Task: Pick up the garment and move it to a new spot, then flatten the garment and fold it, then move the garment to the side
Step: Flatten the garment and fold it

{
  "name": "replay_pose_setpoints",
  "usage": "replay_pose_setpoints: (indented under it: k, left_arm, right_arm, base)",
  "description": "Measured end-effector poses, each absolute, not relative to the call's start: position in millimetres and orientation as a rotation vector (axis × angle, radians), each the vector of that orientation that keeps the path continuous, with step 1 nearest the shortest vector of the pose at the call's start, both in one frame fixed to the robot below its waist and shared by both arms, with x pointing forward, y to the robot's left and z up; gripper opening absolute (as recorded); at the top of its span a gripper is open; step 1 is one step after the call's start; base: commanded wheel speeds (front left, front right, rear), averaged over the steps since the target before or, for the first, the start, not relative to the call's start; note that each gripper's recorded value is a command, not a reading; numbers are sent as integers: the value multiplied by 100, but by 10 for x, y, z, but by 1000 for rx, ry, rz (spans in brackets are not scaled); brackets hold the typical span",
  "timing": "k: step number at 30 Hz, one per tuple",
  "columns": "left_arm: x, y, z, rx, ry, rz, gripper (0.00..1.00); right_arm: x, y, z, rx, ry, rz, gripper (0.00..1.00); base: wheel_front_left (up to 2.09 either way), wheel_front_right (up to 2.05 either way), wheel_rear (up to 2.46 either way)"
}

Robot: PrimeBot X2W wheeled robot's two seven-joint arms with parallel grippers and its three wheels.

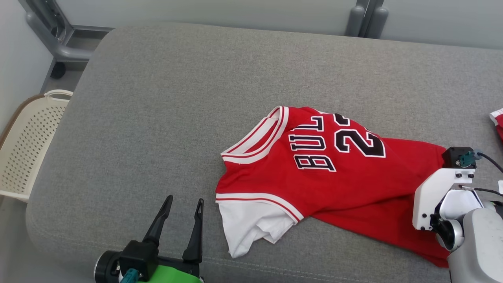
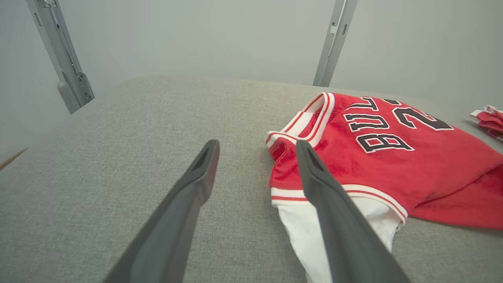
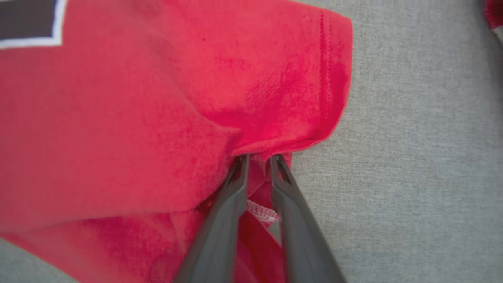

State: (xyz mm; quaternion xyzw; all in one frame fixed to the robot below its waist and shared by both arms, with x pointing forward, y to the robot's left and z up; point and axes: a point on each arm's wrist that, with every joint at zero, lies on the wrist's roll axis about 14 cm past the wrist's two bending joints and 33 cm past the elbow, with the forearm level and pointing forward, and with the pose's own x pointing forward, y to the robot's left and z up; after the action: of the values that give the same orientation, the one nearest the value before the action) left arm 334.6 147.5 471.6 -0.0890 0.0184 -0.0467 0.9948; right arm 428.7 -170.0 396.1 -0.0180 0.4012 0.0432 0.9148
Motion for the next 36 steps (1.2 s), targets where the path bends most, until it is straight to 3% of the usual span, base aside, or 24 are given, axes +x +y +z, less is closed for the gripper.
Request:
replay_pose_setpoints:
  k: [3,10,16,25,34,35,36]
  left_arm:
    - [3340,1473,4733,-178,31,-95,100]
    - [3323,1436,4781,-179,16,-107,100]
    - [3274,1405,4790,-183,12,-115,100]
    - [3247,1366,4833,-184,-2,-129,100]
    - [3216,1362,4831,-182,-2,-130,100]
    - [3217,1363,4828,-181,-1,-130,100]
    - [3219,1366,4824,-178,1,-130,100]
  right_arm:
    - [4273,-1719,3960,-43,830,84,0]
    - [4291,-1851,4112,-61,776,59,0]
    - [4382,-2186,4500,-122,661,-7,0]
    - [4440,-2297,4975,-172,545,-18,0]
    - [4388,-2276,4946,-192,579,8,0]
    - [4395,-2256,4927,-188,577,12,21]
    - [4408,-2243,4910,-184,571,14,100]
  base:
    - [0,0,0]
    - [0,0,0]
    - [0,0,0]
    - [0,0,0]
    - [0,0,0]
    - [0,0,0]
    - [0,0,0]
